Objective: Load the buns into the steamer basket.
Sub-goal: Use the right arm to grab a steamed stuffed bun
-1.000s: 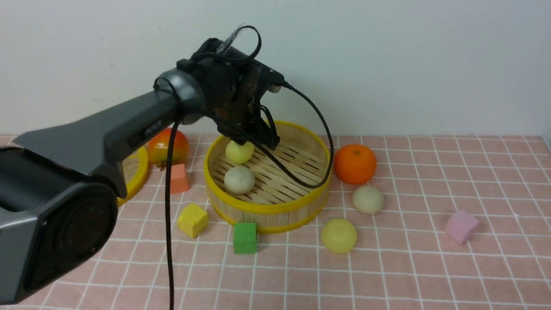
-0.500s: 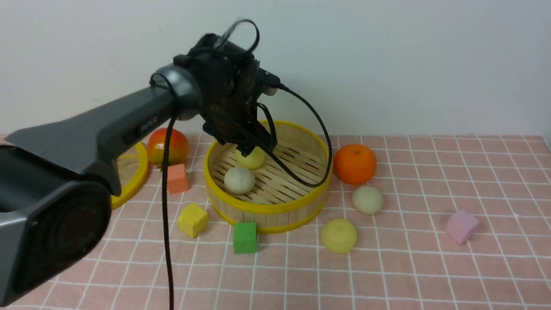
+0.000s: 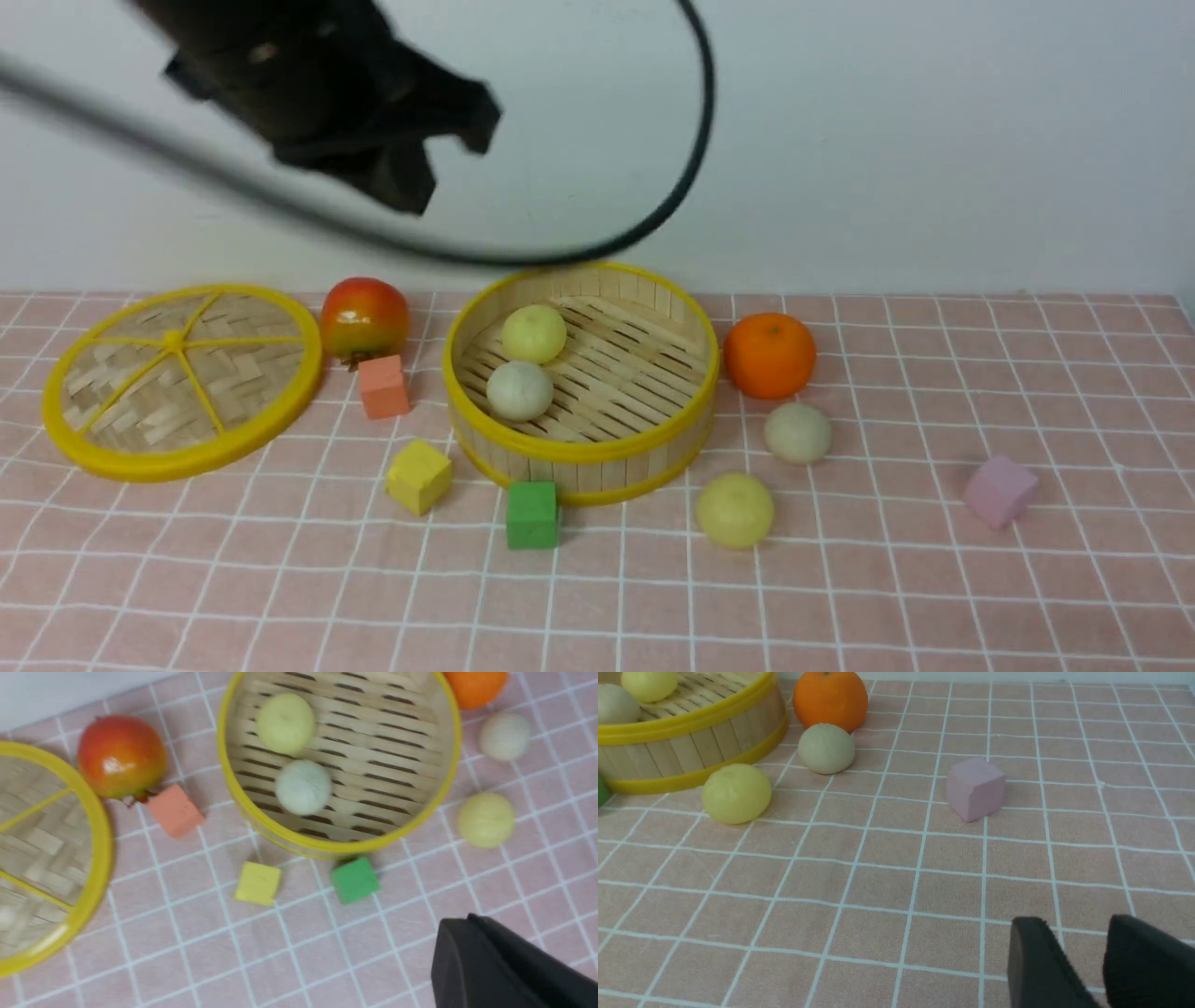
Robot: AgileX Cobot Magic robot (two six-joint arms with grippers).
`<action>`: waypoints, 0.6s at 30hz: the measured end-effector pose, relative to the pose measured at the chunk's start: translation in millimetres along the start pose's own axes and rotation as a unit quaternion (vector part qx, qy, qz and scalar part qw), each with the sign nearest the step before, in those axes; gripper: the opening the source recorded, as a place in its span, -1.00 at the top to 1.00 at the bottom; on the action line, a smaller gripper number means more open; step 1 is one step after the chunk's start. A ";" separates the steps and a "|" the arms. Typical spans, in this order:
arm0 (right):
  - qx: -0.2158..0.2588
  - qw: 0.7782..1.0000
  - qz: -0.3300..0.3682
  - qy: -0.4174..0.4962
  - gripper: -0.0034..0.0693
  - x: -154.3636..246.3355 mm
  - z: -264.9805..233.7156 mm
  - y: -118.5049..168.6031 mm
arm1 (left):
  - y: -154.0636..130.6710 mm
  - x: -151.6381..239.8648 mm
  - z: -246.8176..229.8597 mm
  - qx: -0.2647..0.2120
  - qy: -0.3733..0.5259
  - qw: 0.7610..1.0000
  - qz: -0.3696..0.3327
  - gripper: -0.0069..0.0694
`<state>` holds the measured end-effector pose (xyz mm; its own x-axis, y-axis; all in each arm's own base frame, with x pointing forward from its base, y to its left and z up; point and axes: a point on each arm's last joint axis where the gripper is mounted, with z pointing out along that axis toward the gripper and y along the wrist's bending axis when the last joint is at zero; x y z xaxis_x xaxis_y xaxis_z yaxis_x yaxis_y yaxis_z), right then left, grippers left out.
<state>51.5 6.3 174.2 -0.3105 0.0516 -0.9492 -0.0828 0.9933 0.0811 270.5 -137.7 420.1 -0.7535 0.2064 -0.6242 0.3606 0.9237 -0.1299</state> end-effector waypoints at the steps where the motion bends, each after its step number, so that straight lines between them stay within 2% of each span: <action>1: 0.000 1.000 0.000 0.000 0.25 0.0 0.0 0.0 | 0.5 13.9 -7.3 0.010 -0.019 1.000 -0.004 0.85; 3: 0.000 1.000 0.000 0.000 0.25 0.0 0.0 0.0 | 1.2 31.2 -20.6 0.023 -0.060 0.998 -0.011 0.85; 4: 0.000 1.000 0.000 0.000 0.25 0.0 0.0 0.0 | 3.8 60.2 -30.3 0.039 -0.106 0.993 -0.021 0.85; 8: 0.000 1.000 0.000 0.000 0.25 0.0 0.0 0.0 | 14.5 129.0 -44.0 0.058 -0.216 0.974 -0.038 0.85; 9: 0.000 1.000 0.000 0.000 0.25 0.0 0.0 0.0 | 15.1 131.1 -45.3 0.060 -0.233 0.970 -0.040 0.85; 12: 0.000 1.000 0.000 0.000 0.25 0.0 0.0 0.0 | 28.1 196.0 -56.7 0.075 -0.380 0.921 -0.048 0.85; 13: 0.000 1.000 0.000 0.000 0.25 0.0 0.0 0.0 | 28.7 199.7 -56.5 0.075 -0.381 0.920 -0.048 0.85; 14: 0.000 1.000 0.000 0.000 0.25 0.0 0.0 0.0 | 32.0 217.3 -60.1 0.082 -0.420 0.902 -0.053 0.85; 15: 0.000 1.000 0.000 0.000 0.25 0.0 0.0 0.0 | 33.9 227.6 -59.8 0.087 -0.435 0.894 -0.057 0.85; 18: -0.001 1.000 0.001 -0.002 0.25 -0.4 0.0 0.1 | 35.5 240.0 -60.0 0.095 -0.444 0.889 -0.066 0.85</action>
<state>51.7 6.4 174.6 -0.3067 0.0542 -0.9502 -0.0832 0.9930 0.0835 69.5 -36.0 311.9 -0.0951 -0.3130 -0.9450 0.4513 0.8326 -0.3212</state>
